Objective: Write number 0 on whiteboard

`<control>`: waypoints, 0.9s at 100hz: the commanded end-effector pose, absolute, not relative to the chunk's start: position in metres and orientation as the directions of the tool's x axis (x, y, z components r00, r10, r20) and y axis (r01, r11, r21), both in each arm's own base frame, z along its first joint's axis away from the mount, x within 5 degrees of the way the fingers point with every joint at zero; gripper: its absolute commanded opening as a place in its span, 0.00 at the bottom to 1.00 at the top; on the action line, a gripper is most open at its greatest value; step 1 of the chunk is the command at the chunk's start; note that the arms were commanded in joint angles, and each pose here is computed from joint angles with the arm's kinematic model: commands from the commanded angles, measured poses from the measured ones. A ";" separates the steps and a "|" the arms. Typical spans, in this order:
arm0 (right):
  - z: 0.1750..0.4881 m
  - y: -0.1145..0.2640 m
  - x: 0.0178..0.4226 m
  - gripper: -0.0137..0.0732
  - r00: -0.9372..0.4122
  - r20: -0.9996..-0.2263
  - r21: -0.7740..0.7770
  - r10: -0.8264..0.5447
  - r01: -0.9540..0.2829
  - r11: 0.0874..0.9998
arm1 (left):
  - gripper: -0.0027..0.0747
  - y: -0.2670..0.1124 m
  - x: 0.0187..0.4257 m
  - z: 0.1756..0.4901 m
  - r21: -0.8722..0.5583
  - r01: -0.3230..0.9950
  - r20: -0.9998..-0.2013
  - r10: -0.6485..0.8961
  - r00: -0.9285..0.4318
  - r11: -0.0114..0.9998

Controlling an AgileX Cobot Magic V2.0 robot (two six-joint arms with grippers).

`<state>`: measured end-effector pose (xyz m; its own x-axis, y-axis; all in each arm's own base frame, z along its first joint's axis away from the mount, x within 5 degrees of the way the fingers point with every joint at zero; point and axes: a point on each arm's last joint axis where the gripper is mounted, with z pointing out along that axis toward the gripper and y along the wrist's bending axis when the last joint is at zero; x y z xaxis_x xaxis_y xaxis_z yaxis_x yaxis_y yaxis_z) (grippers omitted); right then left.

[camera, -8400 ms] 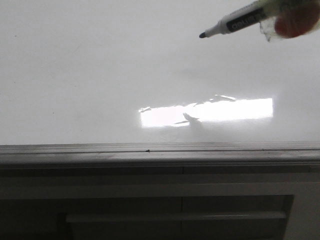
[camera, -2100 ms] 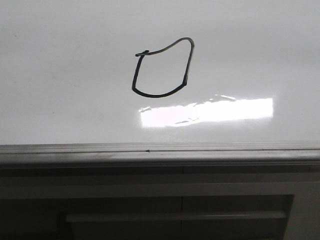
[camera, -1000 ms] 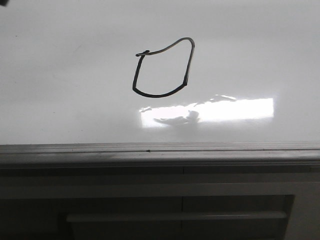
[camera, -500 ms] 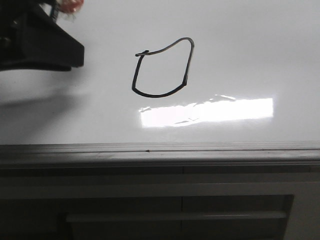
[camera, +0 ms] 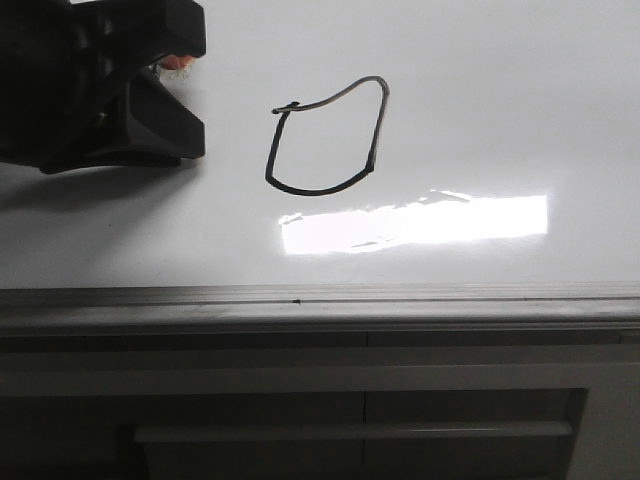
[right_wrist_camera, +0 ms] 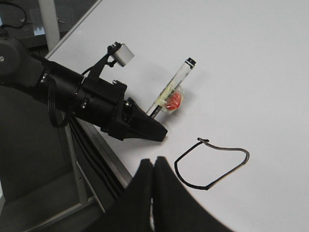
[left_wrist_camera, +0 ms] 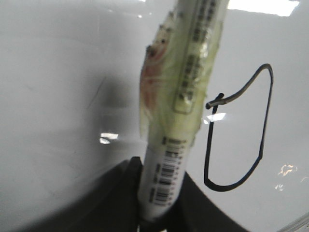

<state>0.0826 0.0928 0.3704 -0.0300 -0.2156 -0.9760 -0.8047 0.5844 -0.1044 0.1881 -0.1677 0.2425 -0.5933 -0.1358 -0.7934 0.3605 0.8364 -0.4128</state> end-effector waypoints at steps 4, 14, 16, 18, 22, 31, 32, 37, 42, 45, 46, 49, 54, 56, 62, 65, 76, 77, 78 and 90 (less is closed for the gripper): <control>0.385 0.089 0.084 0.08 0.008 -0.991 -0.093 -0.136 -0.771 0.630 | 0.17 -0.168 0.194 0.248 -0.440 0.326 -0.798 -0.198 -0.569 0.837; 0.385 0.089 0.084 0.08 0.008 -0.991 -0.093 -0.136 -0.771 0.630 | 0.37 -0.168 0.194 0.248 -0.440 0.326 -0.798 -0.198 -0.569 0.837; 0.385 0.089 0.084 0.08 0.008 -0.991 -0.093 -0.136 -0.771 0.630 | 0.41 -0.168 0.194 0.248 -0.440 0.326 -0.798 -0.198 -0.569 0.837; 0.385 0.089 0.084 0.08 0.007 -0.991 -0.091 -0.135 -0.772 0.629 | 0.44 -0.168 0.194 0.248 -0.440 0.326 -0.798 -0.198 -0.569 0.837; 0.385 0.089 0.084 0.08 0.007 -0.991 -0.091 -0.135 -0.772 0.629 | 0.48 -0.168 0.194 0.248 -0.440 0.326 -0.798 -0.198 -0.569 0.837; 0.385 0.089 0.084 0.08 0.007 -0.991 -0.091 -0.135 -0.772 0.629 | 0.52 -0.168 0.194 0.248 -0.440 0.326 -0.798 -0.198 -0.569 0.837; 0.385 0.089 0.084 0.08 0.007 -0.991 -0.091 -0.135 -0.772 0.629 | 0.52 -0.168 0.194 0.248 -0.440 0.326 -0.798 -0.198 -0.569 0.837; 0.385 0.089 0.084 0.08 0.007 -0.991 -0.091 -0.135 -0.772 0.629 | 0.52 -0.168 0.194 0.248 -0.439 0.324 -0.799 -0.199 -0.568 0.838; 0.385 0.089 0.084 0.08 0.007 -0.991 -0.091 -0.135 -0.772 0.629 | 0.52 -0.168 0.194 0.248 -0.439 0.325 -0.799 -0.199 -0.567 0.838; 0.385 0.089 0.084 0.08 0.007 -0.991 -0.091 -0.135 -0.772 0.629 | 0.53 -0.168 0.194 0.248 -0.439 0.325 -0.799 -0.199 -0.567 0.838; 0.385 0.089 0.084 0.08 0.007 -0.991 -0.091 -0.135 -0.772 0.629 | 0.54 -0.168 0.194 0.248 -0.439 0.325 -0.799 -0.199 -0.567 0.838; 0.385 0.089 0.084 0.08 0.007 -0.991 -0.091 -0.135 -0.772 0.629 | 0.56 -0.168 0.194 0.248 -0.439 0.325 -0.799 -0.199 -0.567 0.838; 0.385 0.089 0.084 0.08 0.007 -0.991 -0.091 -0.135 -0.772 0.629 | 0.61 -0.168 0.194 0.249 -0.440 0.325 -0.800 -0.200 -0.566 0.837; 0.385 0.089 0.084 0.08 0.007 -0.991 -0.091 -0.135 -0.772 0.629 | 0.64 -0.167 0.194 0.249 -0.440 0.326 -0.800 -0.201 -0.565 0.836; 0.385 0.089 0.084 0.08 0.007 -0.991 -0.091 -0.135 -0.772 0.629 | 0.72 -0.166 0.193 0.252 -0.440 0.333 -0.806 -0.202 -0.556 0.834; 0.385 0.089 0.084 0.08 0.007 -0.991 -0.091 -0.135 -0.772 0.629 | 0.76 -0.166 0.192 0.254 -0.440 0.340 -0.810 -0.203 -0.550 0.831; 0.385 0.089 0.084 0.08 0.007 -0.991 -0.091 -0.135 -0.772 0.629 | 0.81 -0.161 0.186 0.269 -0.412 0.399 -0.851 -0.189 -0.490 0.820; 0.385 0.089 0.084 0.08 0.007 -0.991 -0.091 -0.135 -0.772 0.629 | 0.81 -0.160 0.185 0.271 -0.408 0.406 -0.856 -0.188 -0.482 0.818; 0.385 0.089 0.084 0.08 0.007 -0.991 -0.091 -0.135 -0.772 0.629 | 0.81 -0.160 0.185 0.273 -0.406 0.410 -0.858 -0.187 -0.478 0.817; 0.385 0.089 0.085 0.08 0.010 -0.991 -0.092 -0.131 -0.769 0.633 | 0.81 -0.151 0.175 0.293 -0.399 0.454 -0.888 -0.212 -0.407 0.797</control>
<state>0.0827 0.0927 0.3708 -0.0294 -0.2115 -0.9769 -0.8032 0.5868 -0.1028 0.1781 -0.1596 0.2654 -0.5179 -0.1447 -0.8431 0.4253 0.8116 -0.4005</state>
